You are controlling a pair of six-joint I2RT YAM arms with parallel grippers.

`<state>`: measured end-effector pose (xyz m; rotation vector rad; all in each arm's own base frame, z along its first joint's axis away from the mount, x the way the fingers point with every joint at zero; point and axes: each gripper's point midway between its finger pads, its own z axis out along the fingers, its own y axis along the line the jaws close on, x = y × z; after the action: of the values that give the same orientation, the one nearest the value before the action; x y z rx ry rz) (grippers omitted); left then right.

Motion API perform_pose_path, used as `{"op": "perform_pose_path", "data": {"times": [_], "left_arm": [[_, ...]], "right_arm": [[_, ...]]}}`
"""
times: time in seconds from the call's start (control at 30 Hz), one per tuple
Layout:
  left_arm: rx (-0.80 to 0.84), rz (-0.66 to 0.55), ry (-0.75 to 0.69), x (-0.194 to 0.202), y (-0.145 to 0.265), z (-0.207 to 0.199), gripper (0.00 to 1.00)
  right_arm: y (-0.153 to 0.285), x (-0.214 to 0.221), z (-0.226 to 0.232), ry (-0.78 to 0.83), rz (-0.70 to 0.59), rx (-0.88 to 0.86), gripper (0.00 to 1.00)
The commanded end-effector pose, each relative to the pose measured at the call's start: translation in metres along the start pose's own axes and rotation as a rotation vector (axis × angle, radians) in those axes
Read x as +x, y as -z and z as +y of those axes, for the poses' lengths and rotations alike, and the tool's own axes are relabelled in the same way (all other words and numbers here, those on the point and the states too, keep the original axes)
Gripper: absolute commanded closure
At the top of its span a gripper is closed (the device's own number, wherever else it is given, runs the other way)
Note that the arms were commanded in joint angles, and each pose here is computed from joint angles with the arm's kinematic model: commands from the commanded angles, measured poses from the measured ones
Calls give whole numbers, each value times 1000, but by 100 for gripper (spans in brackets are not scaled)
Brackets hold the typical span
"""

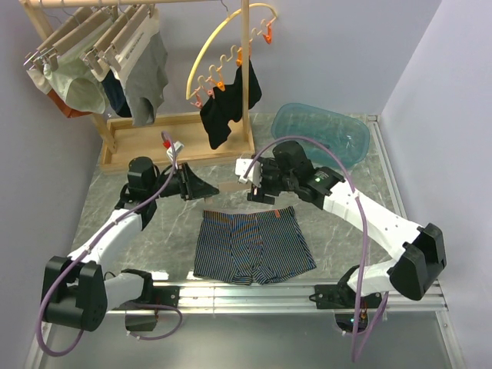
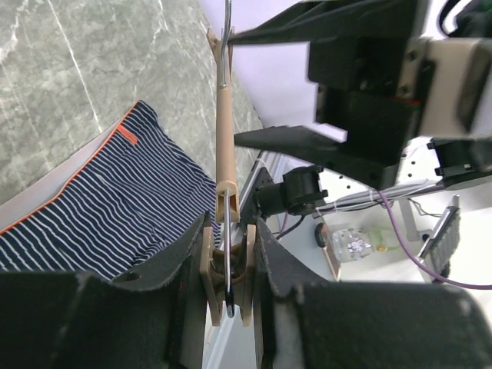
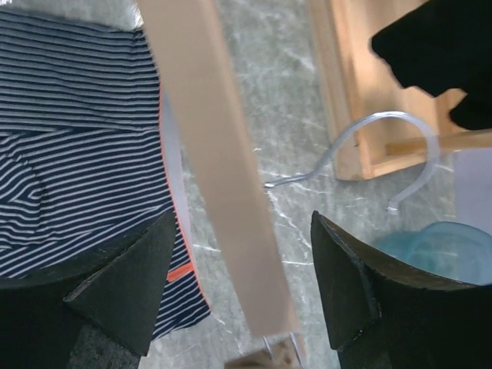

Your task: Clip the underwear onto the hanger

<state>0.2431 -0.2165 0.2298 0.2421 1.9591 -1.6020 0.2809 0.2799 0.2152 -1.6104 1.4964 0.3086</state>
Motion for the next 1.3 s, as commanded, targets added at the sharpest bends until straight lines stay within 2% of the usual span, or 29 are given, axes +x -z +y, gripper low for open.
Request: {"op": "perform_pose_path", "data": {"times": [0.0, 0.13, 0.17, 0.23, 0.27, 0.3, 0.33, 0.37, 0.4, 0.43, 0.5, 0.53, 0.6, 0.67, 0.7, 0.73, 0.77, 0.83, 1.07, 1.27], "left_arm": [[64, 1, -43, -5, -2, -12, 100], [67, 3, -41, -6, -4, -11, 100], [71, 5, -44, -7, -4, -12, 100], [64, 6, -46, -8, -4, -10, 100], [36, 16, -48, -5, -4, -3, 92], [15, 30, -49, -3, -4, 1, 86], [3, 32, -85, -10, -4, -3, 79], [-17, 44, -109, -10, -3, 0, 70], [-54, 56, -184, -12, -1, 9, 53], [-90, 92, -167, -10, 2, 9, 48], [-137, 140, -239, -10, 5, 22, 39], [-184, 187, -193, 0, 10, 31, 37], [-206, 225, -259, -11, 11, 38, 34], [-205, 276, -252, -11, 14, 35, 33], [-189, 309, -309, -10, 14, 40, 24], [-162, 316, -338, -15, 13, 34, 20], [-150, 338, -330, -11, 15, 32, 19], [-106, 362, -401, -14, 14, 30, 19], [41, 460, -336, -1, 11, 24, 21], [52, 452, -254, 2, 4, 31, 35]], "right_arm": [[-11, 0, 5, 46, -15, -18, 23], [-18, 7, -1, 64, 2, 10, 32], [-20, 8, -3, 67, 6, 13, 45], [-22, 8, -6, 77, 11, 20, 59], [-23, 10, -4, 79, 18, 11, 74], [-23, 11, -4, 87, 22, 7, 84], [-22, 11, -5, 97, 27, 8, 99], [-20, 10, -6, 99, 27, 15, 100], [-20, 12, -6, 107, 30, 11, 100], [-20, 14, -6, 124, 41, 18, 100], [-17, 14, -6, 131, 45, 24, 100], [-16, 16, -8, 141, 55, 27, 100], [-15, 16, -10, 154, 61, 42, 100], [-14, 20, -9, 169, 77, 36, 100], [-14, 20, -9, 173, 79, 36, 100], [-14, 19, -8, 183, 77, 26, 100], [-14, 20, -3, 182, 79, 4, 100], [-13, 17, -2, 191, 73, -8, 100], [-16, 20, 5, 220, 93, -29, 100], [-15, 22, 5, 236, 107, -23, 100]]}}
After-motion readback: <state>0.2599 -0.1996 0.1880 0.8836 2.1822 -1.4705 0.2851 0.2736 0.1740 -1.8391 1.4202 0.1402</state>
